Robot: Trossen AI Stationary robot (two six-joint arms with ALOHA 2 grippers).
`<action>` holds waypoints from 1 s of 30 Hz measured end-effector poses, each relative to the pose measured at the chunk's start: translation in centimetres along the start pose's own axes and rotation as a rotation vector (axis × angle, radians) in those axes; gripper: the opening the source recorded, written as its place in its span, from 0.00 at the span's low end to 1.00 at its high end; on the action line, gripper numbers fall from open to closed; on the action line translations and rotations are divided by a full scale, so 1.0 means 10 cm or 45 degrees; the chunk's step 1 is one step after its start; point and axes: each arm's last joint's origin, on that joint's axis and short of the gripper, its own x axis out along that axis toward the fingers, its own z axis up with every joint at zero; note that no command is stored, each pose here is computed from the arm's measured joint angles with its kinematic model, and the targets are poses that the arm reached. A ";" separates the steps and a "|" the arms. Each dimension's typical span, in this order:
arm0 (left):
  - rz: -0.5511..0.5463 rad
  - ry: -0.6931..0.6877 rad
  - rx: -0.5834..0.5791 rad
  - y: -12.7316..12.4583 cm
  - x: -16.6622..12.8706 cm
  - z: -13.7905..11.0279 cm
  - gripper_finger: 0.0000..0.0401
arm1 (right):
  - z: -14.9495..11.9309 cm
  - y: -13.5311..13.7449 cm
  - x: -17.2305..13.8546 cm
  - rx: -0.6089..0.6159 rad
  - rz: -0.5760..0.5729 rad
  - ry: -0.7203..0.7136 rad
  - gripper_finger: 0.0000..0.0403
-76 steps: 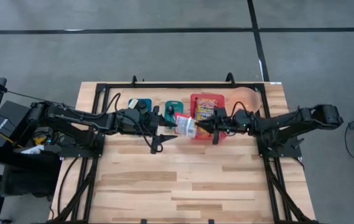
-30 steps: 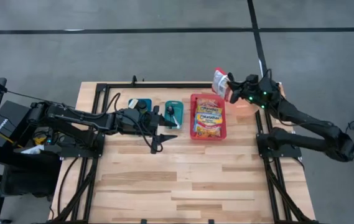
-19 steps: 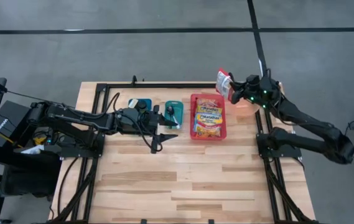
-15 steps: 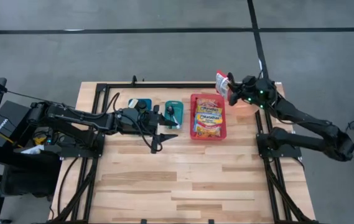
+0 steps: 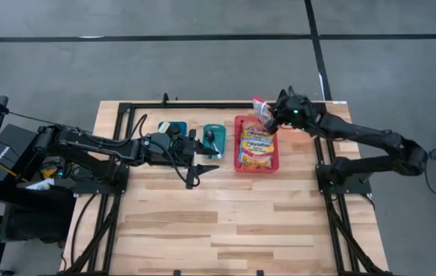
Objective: Pick & Place Food Item
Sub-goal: Put the orange noodle pack into the red bin
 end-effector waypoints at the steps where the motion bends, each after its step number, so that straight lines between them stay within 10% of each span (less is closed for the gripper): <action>1: 0.001 0.000 0.000 0.00 0.00 0.00 0.52 | 0.02 0.04 0.03 -0.030 -0.016 0.031 0.01; 30: 0.000 0.000 0.000 0.00 0.00 0.00 0.52 | -0.02 0.49 0.39 -0.264 0.117 0.275 0.01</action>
